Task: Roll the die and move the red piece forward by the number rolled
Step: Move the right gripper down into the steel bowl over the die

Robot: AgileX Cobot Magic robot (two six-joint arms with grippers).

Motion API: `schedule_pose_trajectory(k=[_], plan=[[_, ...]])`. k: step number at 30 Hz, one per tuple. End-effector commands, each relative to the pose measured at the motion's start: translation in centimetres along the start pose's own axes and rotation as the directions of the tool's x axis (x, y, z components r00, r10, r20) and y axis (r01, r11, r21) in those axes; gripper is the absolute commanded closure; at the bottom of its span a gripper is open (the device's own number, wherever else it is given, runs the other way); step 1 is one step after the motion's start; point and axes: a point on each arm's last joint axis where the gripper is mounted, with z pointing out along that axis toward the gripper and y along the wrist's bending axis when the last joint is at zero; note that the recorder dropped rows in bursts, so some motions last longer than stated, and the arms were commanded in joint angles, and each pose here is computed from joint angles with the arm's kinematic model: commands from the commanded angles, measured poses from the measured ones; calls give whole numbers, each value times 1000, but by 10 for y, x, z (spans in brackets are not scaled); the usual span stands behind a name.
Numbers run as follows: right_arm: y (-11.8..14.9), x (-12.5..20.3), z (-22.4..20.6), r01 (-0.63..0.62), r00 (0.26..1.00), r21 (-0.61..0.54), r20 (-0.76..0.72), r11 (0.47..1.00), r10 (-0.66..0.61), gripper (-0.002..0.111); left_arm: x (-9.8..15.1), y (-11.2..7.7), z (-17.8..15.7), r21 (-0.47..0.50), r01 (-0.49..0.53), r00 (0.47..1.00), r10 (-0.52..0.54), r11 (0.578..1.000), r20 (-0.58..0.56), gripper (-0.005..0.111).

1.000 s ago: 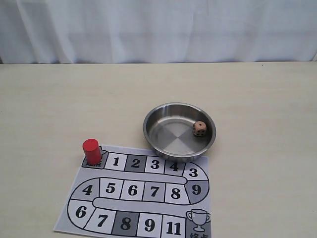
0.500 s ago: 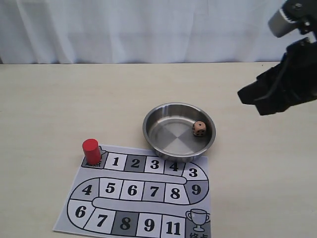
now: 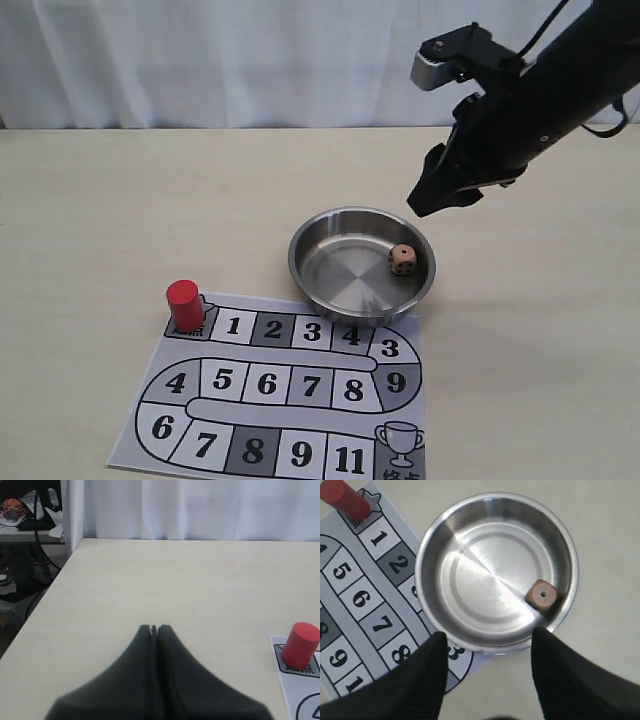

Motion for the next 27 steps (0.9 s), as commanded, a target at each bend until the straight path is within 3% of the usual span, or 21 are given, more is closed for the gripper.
schedule_pose_trajectory(k=[1, 9, 19, 27], plan=[[-11, -8, 24, 122, 992, -19, -34, 992, -123, 59, -1, 0, 0, 1, 5, 1000, -5, 1000, 12, 107], [-24, -15, 68, 235, 966, -60, -94, 970, -240, 59, -1, 0, 0, 1, 5, 1000, -5, 1000, 12, 107], [1, -27, 112, 581, 782, 12, -285, 813, -555, 59, -1, 0, 0, 1, 5, 1000, -5, 1000, 12, 107], [0, -20, 143, 621, 738, -9, -328, 783, -589, 59, -1, 0, 0, 1, 5, 1000, -5, 1000, 12, 107]])
